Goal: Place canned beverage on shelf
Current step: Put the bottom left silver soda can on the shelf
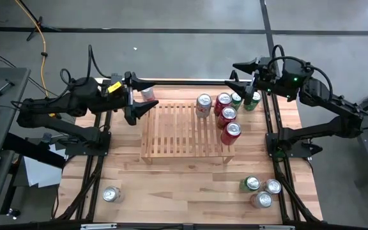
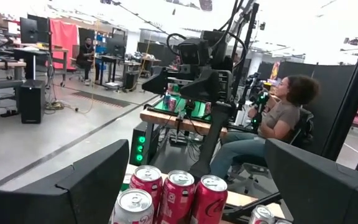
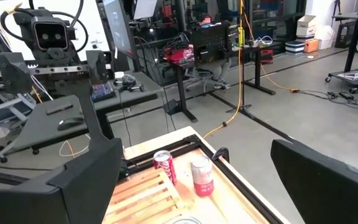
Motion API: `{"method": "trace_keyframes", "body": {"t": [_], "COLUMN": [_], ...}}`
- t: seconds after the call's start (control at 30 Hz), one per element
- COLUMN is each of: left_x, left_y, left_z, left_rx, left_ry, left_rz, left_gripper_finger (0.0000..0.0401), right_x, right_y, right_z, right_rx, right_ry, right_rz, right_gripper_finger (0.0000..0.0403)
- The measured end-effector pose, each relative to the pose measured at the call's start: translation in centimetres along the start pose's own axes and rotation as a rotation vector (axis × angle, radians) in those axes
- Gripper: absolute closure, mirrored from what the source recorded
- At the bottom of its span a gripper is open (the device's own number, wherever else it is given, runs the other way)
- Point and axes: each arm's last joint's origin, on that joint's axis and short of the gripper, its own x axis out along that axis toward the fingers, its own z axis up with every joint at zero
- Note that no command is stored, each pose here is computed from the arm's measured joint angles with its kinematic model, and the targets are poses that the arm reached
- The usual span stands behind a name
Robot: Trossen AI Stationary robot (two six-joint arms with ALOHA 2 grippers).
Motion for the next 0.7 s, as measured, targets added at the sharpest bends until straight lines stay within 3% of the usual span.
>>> {"method": "trace_keyframes", "body": {"t": [0.7], "left_x": [0.03], "left_y": [0.07], "left_z": [0.01], "left_rx": [0.001], "left_ry": [-0.001], "left_rz": [0.004], "left_gripper_finger": [0.0036], "right_x": [0.0], "right_y": [0.0], "right_z": [-0.01], "right_rx": [0.007], "right_ry": [0.001], "right_rz": [0.0], "right_gripper_finger": [0.0006]}}
